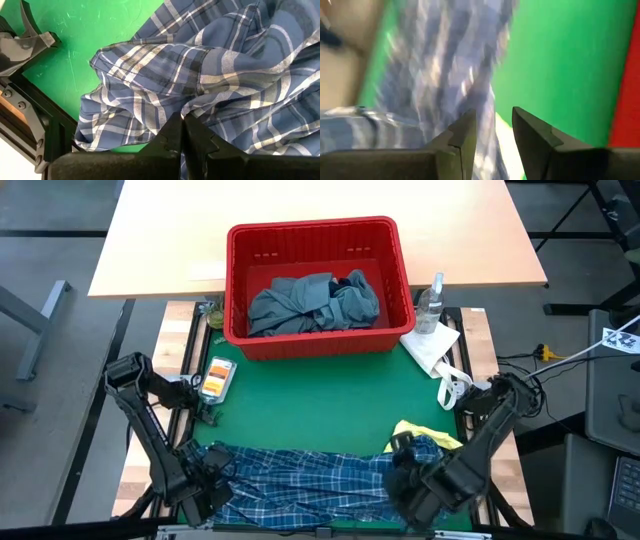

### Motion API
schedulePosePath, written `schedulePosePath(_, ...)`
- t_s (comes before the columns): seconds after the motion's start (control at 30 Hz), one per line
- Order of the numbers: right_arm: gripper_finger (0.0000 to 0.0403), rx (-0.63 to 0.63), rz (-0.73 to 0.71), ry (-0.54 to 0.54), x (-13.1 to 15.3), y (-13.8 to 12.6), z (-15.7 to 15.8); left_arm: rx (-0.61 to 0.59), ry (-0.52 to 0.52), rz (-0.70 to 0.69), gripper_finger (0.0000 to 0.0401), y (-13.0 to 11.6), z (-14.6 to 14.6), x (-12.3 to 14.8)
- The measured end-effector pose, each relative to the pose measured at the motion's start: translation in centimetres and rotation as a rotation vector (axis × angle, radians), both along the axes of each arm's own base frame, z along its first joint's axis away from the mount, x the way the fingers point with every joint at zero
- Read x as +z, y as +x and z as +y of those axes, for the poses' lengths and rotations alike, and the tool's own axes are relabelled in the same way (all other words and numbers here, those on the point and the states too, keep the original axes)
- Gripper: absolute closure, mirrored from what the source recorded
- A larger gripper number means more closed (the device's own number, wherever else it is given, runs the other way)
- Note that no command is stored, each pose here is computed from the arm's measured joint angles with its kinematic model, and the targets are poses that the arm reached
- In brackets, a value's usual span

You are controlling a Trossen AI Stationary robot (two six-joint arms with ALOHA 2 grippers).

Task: Fold Laundry from Bin
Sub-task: Fold the blue shirt

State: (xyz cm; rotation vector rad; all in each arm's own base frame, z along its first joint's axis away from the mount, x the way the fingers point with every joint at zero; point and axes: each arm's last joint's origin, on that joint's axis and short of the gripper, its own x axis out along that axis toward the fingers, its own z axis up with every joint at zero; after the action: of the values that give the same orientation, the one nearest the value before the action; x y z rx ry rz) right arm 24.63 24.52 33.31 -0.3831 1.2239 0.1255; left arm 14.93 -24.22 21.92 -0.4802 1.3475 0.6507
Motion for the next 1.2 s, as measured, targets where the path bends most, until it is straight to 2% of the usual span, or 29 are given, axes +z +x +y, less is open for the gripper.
schedulePosePath(0.17, 0.0276, 0.141, -0.245, 0.142, -0.1, 1.0, 4.3, -0.001, 0.008, -0.013, 0.0401, 0.0, 0.0, 0.0)
schedulePosePath(0.3, 0.0276, 0.21, -0.293, 0.177, -2.1, 1.5, 7.4, -0.001, 0.008, -0.013, 0.0401, 0.0, 0.0, 0.0)
schedulePosePath(0.4, 0.0276, 0.234, -0.251, 0.163, -4.9, 2.0, 9.1, -0.001, 0.008, -0.014, 0.0401, 0.0, 0.0, 0.0)
schedulePosePath(0.57, 0.0276, 0.284, -0.063, 0.209, -9.4, 2.3, 11.1, -0.001, 0.005, -0.016, 0.0401, 0.1, 0.0, 0.0)
schedulePosePath(0.73, 0.0276, 0.315, 0.052, 0.177, -12.2, 1.6, 12.1, -0.001, 0.003, -0.021, 0.0401, 0.1, 0.0, 0.0)
schedulePosePath(1.0, 0.0276, 0.198, 0.211, 0.066, -13.2, 0.2, 11.0, -0.001, -0.003, -0.029, 0.0401, 0.1, -0.1, 0.0)
schedulePosePath(1.2, 0.0276, 0.193, 0.192, 0.091, -13.5, 0.2, 11.4, -0.002, 0.004, -0.043, 0.0401, 0.2, -0.1, 0.0)
